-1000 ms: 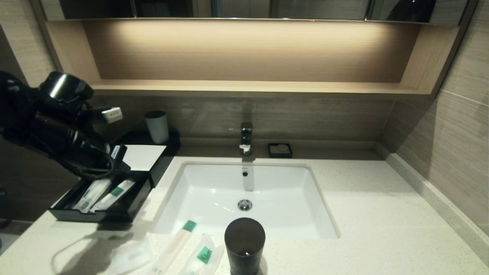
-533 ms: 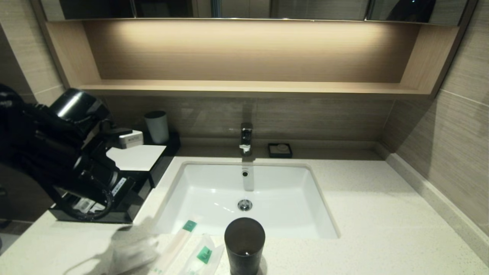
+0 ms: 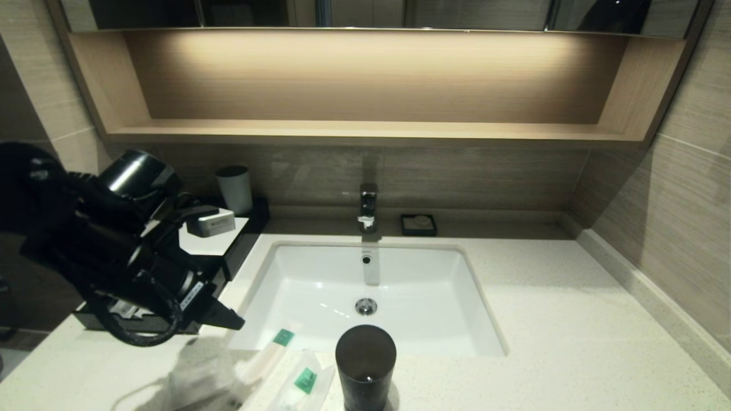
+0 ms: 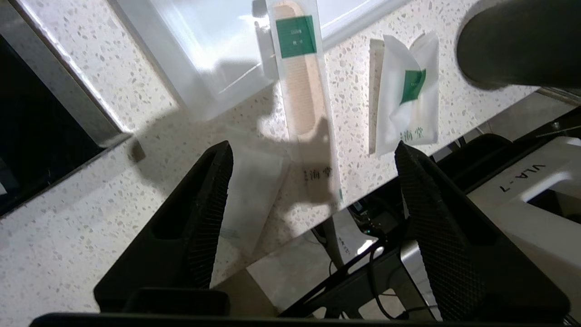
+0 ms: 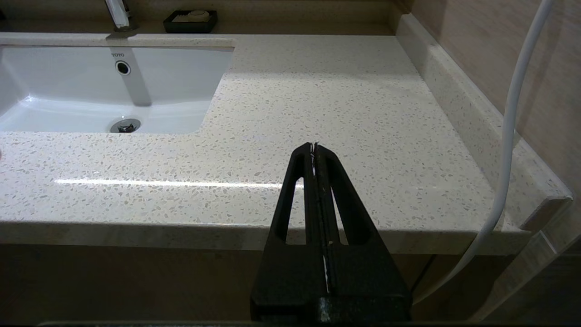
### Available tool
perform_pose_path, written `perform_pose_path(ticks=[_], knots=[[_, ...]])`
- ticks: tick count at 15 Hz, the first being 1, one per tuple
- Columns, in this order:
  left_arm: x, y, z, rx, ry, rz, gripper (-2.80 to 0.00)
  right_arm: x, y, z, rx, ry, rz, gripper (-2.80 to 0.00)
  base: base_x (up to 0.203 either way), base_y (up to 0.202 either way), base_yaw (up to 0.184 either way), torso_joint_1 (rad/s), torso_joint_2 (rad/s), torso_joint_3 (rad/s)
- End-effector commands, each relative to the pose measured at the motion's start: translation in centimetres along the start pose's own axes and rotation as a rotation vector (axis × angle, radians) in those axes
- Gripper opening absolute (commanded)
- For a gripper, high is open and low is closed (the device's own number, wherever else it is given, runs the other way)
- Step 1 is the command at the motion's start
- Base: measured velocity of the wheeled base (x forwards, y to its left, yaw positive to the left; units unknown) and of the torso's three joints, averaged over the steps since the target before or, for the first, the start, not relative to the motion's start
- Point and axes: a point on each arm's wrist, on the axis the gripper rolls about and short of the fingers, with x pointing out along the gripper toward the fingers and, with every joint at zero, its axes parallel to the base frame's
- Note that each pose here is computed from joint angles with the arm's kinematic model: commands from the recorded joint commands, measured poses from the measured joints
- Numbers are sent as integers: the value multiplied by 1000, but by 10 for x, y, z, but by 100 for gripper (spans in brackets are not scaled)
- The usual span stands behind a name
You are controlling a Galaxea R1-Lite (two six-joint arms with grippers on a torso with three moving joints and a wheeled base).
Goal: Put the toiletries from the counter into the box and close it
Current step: Pick up the bathroom toiletry
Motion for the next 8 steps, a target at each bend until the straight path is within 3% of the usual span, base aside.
perform_pose_path(ticks=[1,8], knots=[[17,2,11,29,9,-9,0,0,0,0,0,1,0,-280,0,0,0,0,0,0],[59,-7,29,142,96,-56,0,0,0,0,0,1,0,-280,0,0,0,0,0,0]])
